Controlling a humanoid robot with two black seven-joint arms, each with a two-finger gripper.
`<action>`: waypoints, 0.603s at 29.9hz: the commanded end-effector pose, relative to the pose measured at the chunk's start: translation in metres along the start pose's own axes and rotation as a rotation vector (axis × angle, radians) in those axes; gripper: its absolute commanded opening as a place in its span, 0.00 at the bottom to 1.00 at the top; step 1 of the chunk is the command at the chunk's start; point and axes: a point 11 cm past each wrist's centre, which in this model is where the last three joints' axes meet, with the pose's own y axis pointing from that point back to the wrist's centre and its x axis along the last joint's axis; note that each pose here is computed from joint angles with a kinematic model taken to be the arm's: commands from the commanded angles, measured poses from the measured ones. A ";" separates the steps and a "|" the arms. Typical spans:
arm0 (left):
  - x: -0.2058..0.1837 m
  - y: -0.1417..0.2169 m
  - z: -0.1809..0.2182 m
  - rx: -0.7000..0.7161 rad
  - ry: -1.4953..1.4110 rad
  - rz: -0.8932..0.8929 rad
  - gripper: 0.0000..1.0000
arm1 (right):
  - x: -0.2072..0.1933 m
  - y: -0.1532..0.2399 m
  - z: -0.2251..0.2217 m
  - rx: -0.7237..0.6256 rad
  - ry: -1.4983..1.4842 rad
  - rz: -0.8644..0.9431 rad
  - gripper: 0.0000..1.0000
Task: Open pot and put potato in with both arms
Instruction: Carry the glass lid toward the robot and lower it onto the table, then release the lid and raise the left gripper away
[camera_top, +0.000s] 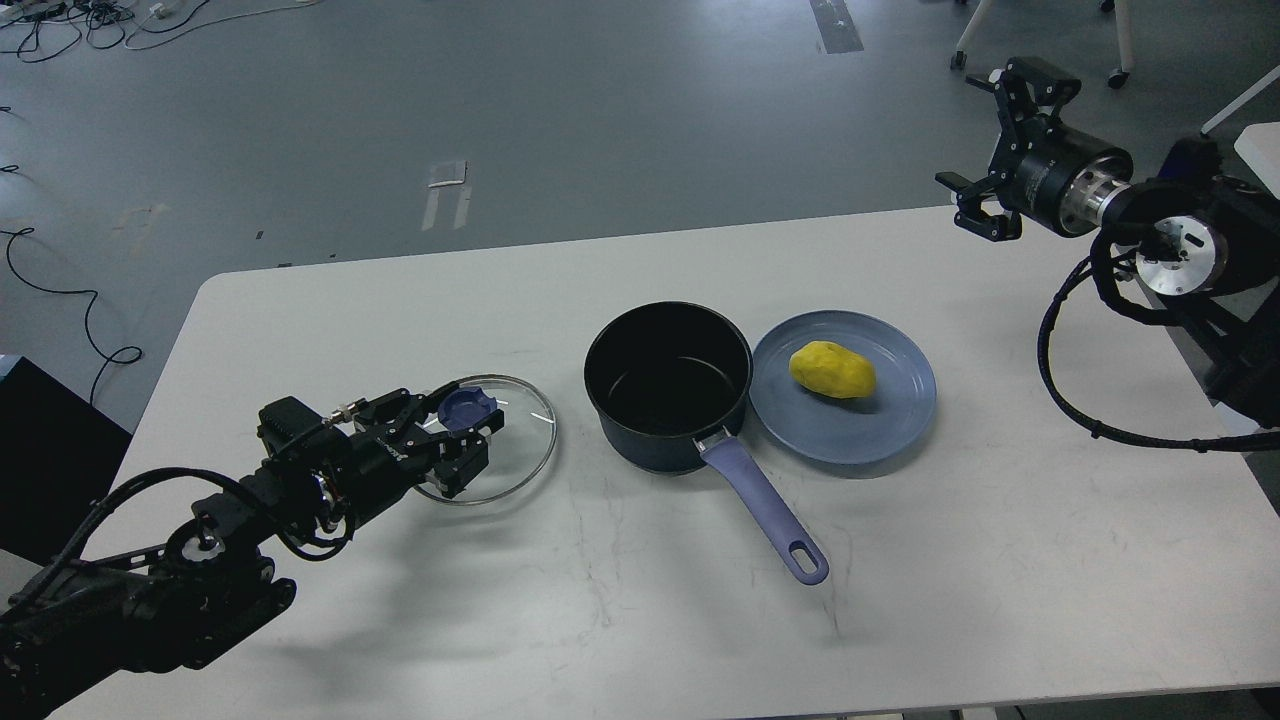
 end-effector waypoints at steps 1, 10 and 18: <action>-0.002 0.000 0.000 -0.001 0.001 -0.005 0.58 | 0.001 0.000 -0.001 0.002 0.001 0.003 1.00; 0.002 -0.005 0.003 -0.005 0.012 0.011 0.85 | 0.005 0.002 0.000 0.001 0.002 0.010 1.00; 0.007 -0.008 0.005 -0.006 0.028 0.029 0.98 | 0.003 0.002 0.000 0.001 0.001 0.006 1.00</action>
